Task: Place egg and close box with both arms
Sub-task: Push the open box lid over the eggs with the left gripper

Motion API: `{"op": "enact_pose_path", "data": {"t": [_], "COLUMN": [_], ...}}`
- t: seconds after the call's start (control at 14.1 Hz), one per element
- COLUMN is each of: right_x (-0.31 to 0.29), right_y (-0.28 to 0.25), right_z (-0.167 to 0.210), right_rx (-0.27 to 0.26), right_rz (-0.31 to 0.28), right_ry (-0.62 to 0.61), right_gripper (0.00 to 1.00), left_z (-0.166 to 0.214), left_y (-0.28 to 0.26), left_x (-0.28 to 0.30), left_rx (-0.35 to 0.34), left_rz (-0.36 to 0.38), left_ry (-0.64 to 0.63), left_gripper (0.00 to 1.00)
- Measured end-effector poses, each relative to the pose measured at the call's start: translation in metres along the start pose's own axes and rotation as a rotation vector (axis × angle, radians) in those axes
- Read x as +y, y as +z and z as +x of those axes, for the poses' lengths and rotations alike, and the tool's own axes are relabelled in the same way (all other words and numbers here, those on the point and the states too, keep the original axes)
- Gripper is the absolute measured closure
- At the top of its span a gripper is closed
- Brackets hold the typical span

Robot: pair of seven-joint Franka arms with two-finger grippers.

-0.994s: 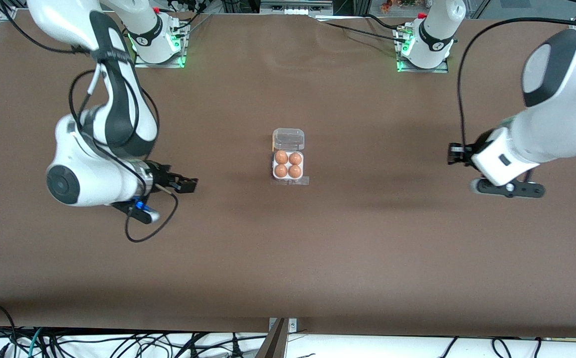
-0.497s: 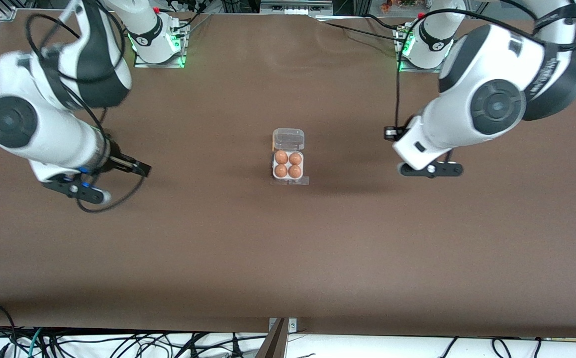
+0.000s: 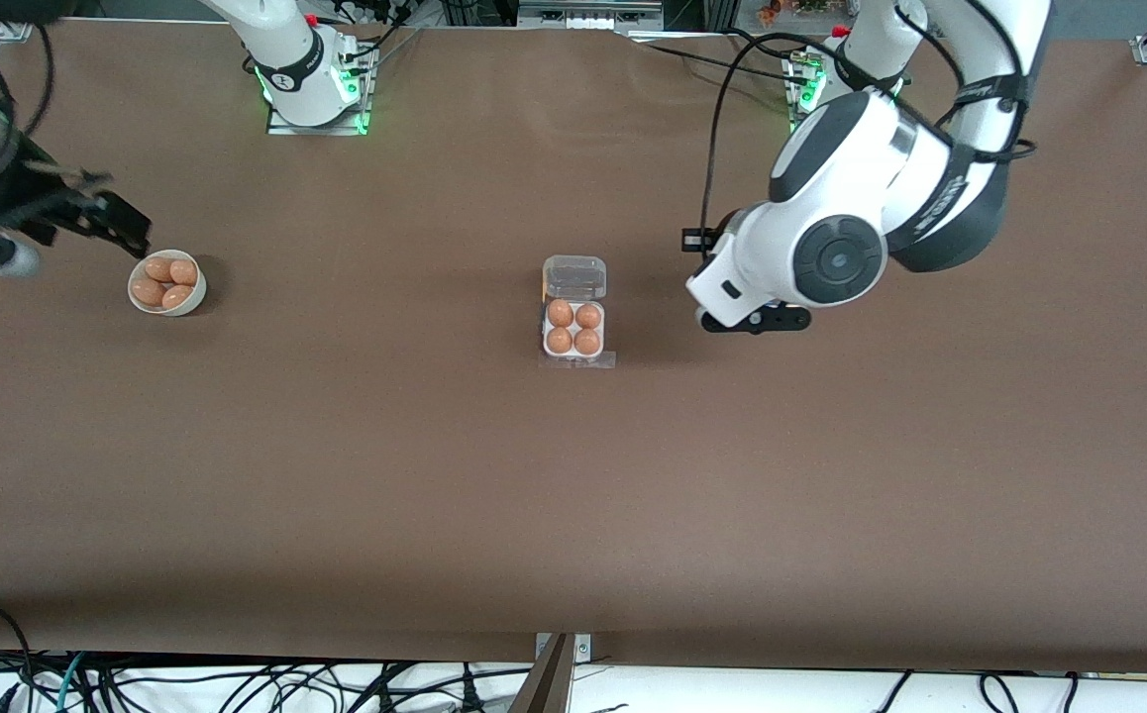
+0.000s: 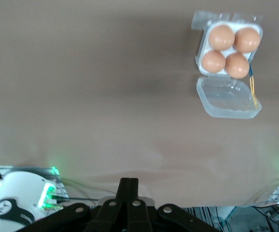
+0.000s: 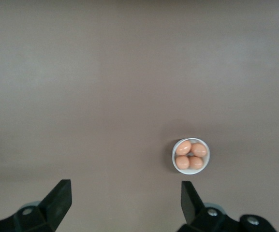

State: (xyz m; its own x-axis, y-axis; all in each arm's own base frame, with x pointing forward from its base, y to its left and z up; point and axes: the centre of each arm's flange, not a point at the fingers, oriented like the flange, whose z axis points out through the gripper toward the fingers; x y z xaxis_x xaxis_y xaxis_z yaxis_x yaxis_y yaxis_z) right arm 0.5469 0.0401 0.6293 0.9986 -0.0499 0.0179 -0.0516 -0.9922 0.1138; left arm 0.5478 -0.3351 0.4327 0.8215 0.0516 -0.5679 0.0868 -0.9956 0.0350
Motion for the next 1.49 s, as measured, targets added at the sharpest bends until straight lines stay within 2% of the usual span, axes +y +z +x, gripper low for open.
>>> {"op": "enact_pose_path", "data": {"t": [0.14,0.28,0.57,0.78,1.06,1.49], "right_x": [0.007,0.012,0.033,0.034,0.031,0.03], "right_y": [-0.008,0.002,0.015,0.01,0.01,0.013], "right_z": [-0.009,-0.01,-0.009,-0.012,-0.012,-0.012], "right_rx": [0.012,-0.005,-0.01,-0.001,-0.002,-0.011], "right_rz": [0.003,0.003,0.011,0.012,0.043,0.071], "right_ry": [-0.01,-0.001,0.023,0.018,0.018,0.022], "right_gripper": [0.0,0.0,0.0,0.0,0.0,0.0], "left_z": [0.001,-0.001,0.001,0.011,0.027,0.026], "left_y": [0.024,0.048,0.087,0.113,0.137,0.167], "left_x": [0.021,0.043,0.071,0.082,0.095,0.132], "left_rx": [-0.042,-0.087,-0.189,-0.234,-0.257,-0.226], "left_rz": [0.014,0.025,0.013,0.014,-0.035,-0.084], "left_ry": [-0.038,-0.065,-0.119,-0.133,-0.147,-0.141], "left_gripper": [0.99,0.99,0.99,0.99,0.99,0.99]}}
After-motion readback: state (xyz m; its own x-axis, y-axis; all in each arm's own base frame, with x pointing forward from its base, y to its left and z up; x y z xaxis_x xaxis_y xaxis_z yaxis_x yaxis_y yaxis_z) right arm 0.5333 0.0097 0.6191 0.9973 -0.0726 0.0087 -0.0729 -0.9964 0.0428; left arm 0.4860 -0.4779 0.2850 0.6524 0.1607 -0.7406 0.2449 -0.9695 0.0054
